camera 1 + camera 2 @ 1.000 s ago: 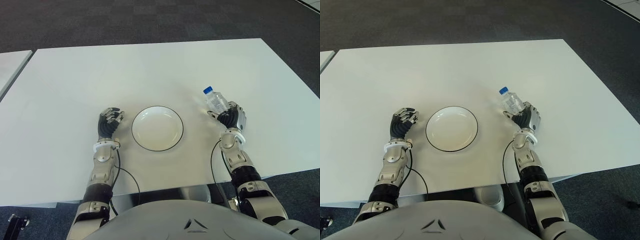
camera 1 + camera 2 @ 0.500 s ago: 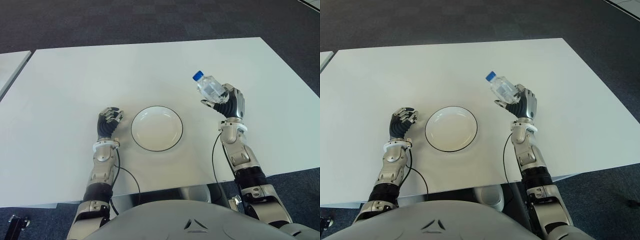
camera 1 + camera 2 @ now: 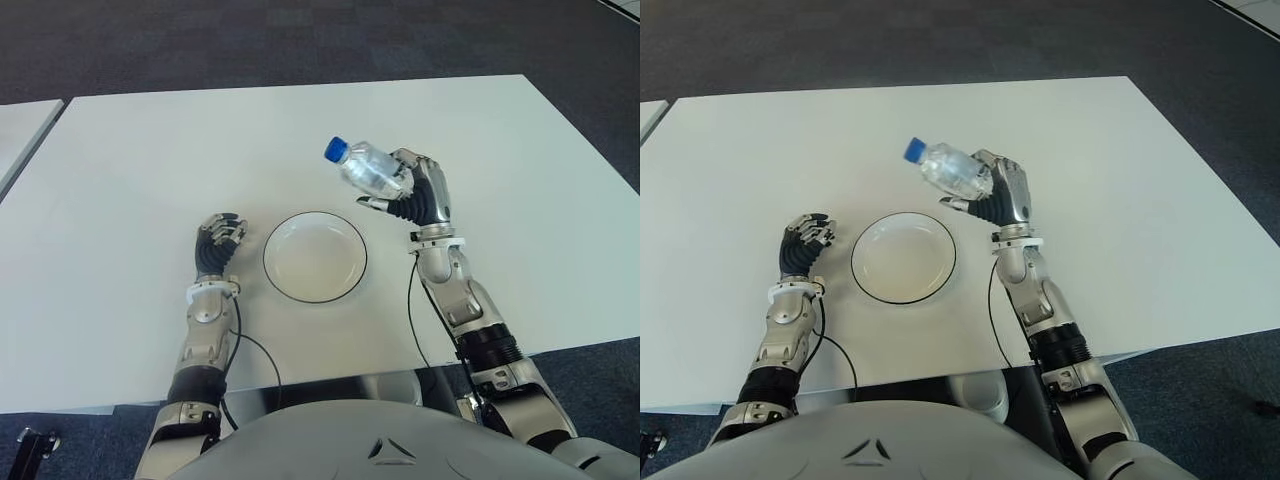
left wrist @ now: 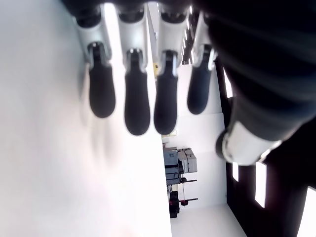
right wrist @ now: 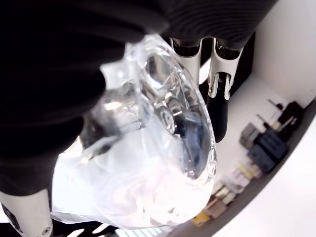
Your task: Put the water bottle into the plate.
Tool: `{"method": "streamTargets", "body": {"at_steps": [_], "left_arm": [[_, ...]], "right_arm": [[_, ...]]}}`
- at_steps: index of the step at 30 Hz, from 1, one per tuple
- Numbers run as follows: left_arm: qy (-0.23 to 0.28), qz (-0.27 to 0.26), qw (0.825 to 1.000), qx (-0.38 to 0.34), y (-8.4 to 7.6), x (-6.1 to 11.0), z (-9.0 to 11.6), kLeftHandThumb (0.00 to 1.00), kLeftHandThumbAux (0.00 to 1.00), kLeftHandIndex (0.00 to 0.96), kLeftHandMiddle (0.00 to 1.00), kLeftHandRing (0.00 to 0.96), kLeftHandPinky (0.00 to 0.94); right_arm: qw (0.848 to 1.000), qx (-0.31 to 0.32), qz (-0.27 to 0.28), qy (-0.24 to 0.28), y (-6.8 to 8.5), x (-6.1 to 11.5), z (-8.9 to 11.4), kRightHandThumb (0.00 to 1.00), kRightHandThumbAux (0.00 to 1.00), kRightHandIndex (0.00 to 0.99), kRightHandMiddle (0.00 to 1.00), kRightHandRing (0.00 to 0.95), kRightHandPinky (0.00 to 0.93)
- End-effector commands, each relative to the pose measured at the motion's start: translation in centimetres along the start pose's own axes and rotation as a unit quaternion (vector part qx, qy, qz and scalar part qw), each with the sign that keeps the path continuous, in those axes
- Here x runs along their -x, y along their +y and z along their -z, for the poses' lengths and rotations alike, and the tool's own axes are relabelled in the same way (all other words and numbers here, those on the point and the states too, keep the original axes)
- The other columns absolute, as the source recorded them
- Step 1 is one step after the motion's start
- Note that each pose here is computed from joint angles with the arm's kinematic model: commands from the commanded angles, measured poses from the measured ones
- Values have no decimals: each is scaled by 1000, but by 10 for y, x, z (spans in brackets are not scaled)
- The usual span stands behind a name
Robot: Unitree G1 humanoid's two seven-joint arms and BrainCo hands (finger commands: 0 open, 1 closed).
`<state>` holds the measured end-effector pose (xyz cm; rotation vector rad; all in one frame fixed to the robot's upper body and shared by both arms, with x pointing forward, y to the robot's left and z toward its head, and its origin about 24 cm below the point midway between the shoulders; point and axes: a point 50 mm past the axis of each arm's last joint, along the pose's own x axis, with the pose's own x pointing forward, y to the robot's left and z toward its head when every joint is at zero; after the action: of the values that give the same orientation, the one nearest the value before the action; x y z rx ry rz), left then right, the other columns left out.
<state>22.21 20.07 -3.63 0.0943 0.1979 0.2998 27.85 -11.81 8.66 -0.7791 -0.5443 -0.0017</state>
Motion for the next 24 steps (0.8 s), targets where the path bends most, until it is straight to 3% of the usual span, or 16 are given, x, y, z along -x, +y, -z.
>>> {"method": "streamTargets", "body": {"at_steps": [1,8,14,24], "left_arm": [[70,-2,998,-10,1,13,25,830,682,394,490,561,536],[64,3,998,-16,3,13,25,831,683,393,488,569,532],[64,5,998,-27,5,12,26,831,682,395,486,573,539],[69,12,997,-42,6,11,28,832,681,407,478,578,545]], "right_arm": [[997,-11,-4,-72,5,-7,-20,708,722,437,906,899,889],[985,-31,-75,-152,18,-2,-31,713,720,438,904,900,887],[972,-34,-142,-184,28,2,-33,713,720,438,907,901,889],[948,-11,-262,-179,61,15,-34,711,720,438,907,898,888]]}}
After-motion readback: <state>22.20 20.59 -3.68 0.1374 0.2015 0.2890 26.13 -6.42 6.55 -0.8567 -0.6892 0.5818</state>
